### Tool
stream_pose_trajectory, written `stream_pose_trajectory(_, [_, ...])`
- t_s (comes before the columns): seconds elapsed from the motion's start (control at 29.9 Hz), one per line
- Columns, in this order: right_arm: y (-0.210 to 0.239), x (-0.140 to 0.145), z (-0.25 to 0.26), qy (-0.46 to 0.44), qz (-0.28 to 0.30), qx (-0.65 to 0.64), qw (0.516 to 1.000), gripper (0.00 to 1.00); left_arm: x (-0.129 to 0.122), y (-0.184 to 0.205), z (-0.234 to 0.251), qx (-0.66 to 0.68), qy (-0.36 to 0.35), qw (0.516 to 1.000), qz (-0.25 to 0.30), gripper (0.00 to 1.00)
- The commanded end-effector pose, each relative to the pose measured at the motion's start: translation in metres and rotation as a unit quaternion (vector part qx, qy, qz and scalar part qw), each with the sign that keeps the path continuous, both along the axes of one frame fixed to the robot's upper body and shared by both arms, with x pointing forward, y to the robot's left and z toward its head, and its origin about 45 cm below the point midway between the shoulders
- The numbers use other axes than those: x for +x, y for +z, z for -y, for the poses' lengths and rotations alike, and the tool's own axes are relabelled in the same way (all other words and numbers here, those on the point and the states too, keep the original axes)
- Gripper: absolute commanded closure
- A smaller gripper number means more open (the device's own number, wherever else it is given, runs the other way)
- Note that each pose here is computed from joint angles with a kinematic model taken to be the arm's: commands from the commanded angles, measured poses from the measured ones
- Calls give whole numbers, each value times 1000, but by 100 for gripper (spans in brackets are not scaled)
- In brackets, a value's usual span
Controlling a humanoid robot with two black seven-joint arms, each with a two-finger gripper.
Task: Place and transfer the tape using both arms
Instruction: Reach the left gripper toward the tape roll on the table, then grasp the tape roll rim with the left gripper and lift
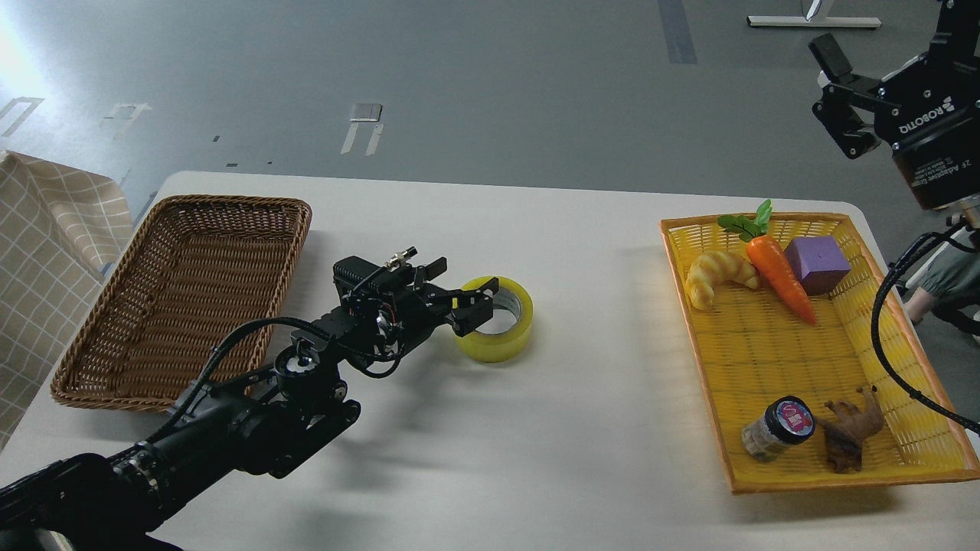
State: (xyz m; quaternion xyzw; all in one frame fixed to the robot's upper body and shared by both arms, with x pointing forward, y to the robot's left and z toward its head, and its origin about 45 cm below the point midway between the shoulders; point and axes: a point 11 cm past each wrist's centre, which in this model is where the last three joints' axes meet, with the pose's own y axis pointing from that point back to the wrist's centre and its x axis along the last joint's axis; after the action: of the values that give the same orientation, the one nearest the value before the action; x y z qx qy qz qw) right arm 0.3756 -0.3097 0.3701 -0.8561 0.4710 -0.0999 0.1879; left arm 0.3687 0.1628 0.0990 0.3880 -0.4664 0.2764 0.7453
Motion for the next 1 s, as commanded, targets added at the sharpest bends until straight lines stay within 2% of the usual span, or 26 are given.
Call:
stream_pose_trajectory(0.0, [-1,0,-1,2,-1,-1,1000,0,-2,-6,5,-3,2,1000,-8,2])
stream_pose_trajectory(0.7, [-17,-7,11,-11,-23,-14,1000,0,0,-14,-5,15,5,999,-32,4])
stream_pose_trajectory(0.97, [-18,-8,14,-14,-26,-18,999,0,-1,-15,-2,24,-5,999,-33,10])
